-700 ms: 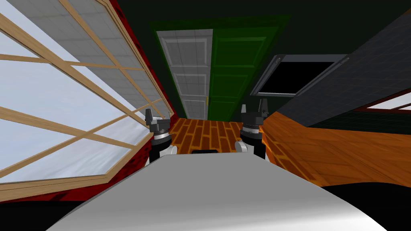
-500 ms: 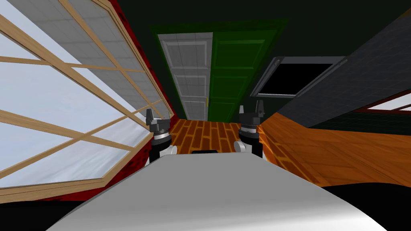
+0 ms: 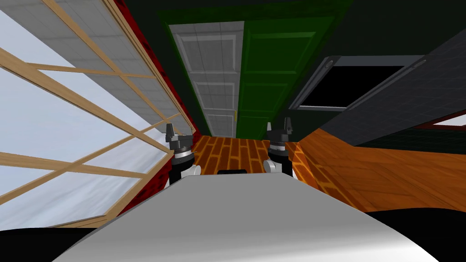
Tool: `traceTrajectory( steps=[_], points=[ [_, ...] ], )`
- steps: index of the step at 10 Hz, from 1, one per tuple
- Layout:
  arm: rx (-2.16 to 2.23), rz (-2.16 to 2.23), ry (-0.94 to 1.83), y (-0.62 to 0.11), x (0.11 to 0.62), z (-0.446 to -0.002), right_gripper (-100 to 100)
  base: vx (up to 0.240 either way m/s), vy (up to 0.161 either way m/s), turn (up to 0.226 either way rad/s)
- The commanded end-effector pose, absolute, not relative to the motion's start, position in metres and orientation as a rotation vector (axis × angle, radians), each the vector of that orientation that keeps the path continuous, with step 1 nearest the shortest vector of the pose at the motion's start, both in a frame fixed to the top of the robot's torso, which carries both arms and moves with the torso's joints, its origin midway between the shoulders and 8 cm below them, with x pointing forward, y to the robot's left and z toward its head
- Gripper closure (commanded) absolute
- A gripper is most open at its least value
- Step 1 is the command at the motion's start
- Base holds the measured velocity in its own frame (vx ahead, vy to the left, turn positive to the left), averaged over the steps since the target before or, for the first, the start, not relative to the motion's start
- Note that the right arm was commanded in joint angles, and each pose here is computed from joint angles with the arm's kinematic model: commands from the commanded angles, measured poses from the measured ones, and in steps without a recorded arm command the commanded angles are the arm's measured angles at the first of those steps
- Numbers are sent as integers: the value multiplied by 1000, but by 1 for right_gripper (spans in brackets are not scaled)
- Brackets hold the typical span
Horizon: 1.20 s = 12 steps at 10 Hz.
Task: Pull the door open
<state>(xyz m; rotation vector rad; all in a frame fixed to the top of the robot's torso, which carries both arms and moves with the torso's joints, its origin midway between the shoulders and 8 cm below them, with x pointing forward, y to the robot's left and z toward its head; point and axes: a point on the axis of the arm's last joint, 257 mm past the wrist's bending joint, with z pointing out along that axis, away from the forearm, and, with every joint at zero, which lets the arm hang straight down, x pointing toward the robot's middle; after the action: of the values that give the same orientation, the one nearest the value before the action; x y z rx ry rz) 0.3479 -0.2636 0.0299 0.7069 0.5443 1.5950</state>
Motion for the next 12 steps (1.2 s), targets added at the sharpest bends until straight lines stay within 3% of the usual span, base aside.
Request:
traceTrajectory(
  steps=[1,12],
  points=[
    [730,1622,546,-263,353,21,-100,93,20,-6],
    [967,1849,543,-259,390,-54,-100,102,23,-2]
  ],
)
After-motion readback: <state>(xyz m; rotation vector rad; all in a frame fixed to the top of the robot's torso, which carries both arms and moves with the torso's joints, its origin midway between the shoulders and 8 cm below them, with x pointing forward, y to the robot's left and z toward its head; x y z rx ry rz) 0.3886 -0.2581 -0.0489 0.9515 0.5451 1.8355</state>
